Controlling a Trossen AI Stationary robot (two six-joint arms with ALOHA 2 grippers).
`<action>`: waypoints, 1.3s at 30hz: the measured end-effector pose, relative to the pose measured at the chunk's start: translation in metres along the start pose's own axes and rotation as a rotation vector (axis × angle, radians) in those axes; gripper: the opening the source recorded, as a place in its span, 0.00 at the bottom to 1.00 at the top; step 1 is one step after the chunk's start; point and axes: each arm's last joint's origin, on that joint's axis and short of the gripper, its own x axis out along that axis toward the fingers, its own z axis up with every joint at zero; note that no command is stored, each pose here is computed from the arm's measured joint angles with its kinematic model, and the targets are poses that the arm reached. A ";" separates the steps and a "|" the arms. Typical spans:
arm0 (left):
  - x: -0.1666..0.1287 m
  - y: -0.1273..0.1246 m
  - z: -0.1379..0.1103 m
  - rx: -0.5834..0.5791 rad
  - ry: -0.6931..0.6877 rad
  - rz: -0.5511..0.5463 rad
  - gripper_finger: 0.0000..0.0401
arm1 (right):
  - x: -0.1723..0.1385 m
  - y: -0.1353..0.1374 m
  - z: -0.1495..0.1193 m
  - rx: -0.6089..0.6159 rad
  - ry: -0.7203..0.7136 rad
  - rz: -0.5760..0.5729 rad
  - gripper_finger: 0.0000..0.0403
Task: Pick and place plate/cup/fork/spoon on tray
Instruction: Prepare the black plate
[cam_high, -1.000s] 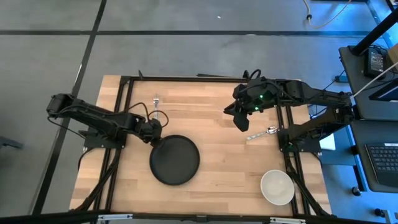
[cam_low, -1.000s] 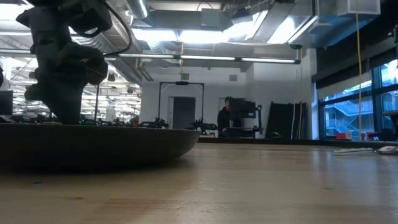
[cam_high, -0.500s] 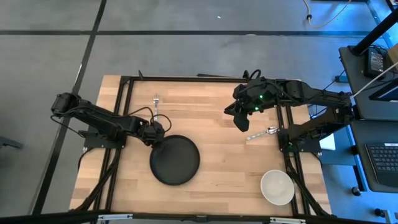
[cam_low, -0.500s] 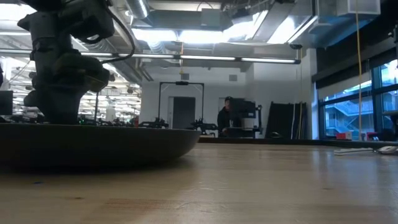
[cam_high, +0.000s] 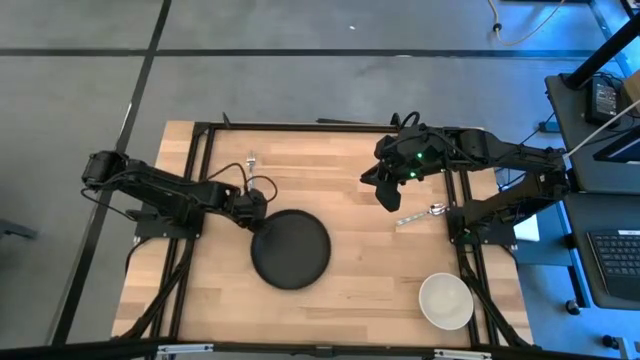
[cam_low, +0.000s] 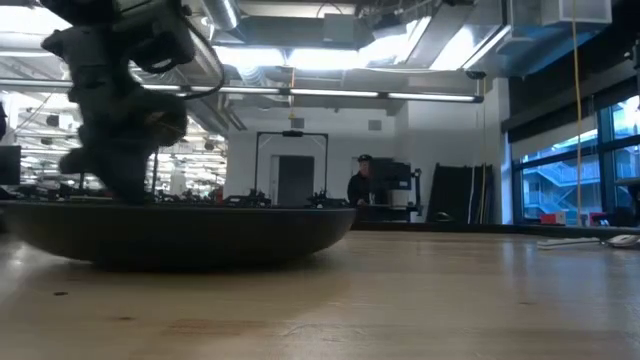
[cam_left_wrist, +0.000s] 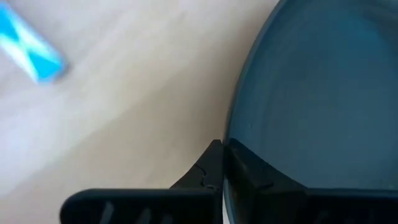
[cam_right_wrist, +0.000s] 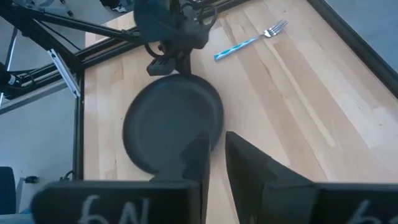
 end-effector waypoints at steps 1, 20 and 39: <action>0.000 0.000 0.004 -0.006 -0.016 -0.011 0.01 | 0.000 0.000 0.000 -0.001 0.000 0.000 0.13; 0.006 0.009 0.054 -0.166 -0.150 -0.145 0.00 | 0.000 -0.001 0.000 -0.004 -0.009 -0.025 0.13; 0.036 -0.034 0.068 -0.103 -0.038 0.003 0.01 | 0.000 -0.001 0.000 0.001 -0.009 -0.025 0.13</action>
